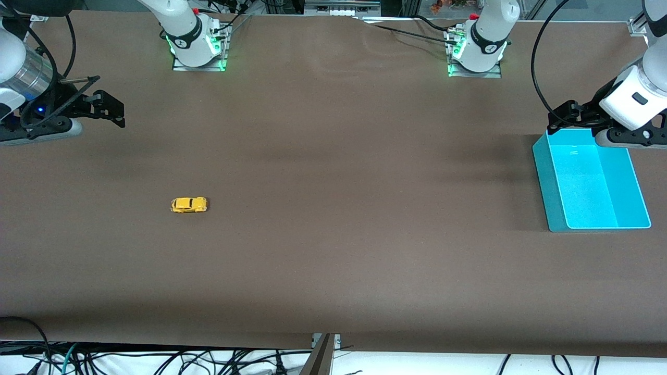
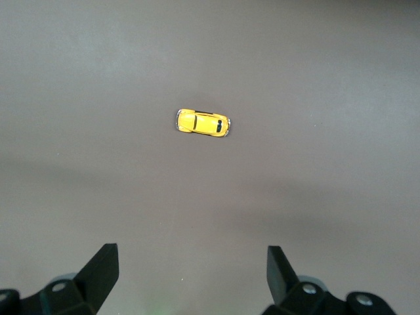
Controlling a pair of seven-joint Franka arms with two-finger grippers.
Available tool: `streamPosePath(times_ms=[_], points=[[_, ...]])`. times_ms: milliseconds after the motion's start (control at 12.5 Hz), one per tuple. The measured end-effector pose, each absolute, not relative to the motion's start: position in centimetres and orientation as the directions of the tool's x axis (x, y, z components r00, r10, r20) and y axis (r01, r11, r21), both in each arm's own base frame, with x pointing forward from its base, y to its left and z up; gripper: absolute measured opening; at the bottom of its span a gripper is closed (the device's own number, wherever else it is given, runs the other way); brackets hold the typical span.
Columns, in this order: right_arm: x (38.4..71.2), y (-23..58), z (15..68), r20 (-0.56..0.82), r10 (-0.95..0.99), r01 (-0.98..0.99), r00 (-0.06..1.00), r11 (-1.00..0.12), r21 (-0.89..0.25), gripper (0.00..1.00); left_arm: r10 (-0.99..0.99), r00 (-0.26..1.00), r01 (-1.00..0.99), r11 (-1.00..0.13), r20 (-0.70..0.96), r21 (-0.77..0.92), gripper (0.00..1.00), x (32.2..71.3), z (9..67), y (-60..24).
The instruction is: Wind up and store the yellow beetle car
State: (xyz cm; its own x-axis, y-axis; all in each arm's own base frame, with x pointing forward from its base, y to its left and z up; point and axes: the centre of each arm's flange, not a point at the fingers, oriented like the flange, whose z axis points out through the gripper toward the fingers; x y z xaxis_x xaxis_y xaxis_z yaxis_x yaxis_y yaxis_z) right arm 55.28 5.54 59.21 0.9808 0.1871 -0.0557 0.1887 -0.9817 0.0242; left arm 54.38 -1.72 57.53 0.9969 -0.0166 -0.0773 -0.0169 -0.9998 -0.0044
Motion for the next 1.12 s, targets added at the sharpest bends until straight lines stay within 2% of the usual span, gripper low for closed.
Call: streamPosePath(times_ms=[1118], points=[[55.28,5.47,59.21,-0.056,0.186,0.187,0.981,-0.982,0.024,1.0,-0.023,0.996,-0.023,-1.0,-0.087,-0.005,1.0,54.24,57.62,-2.06]])
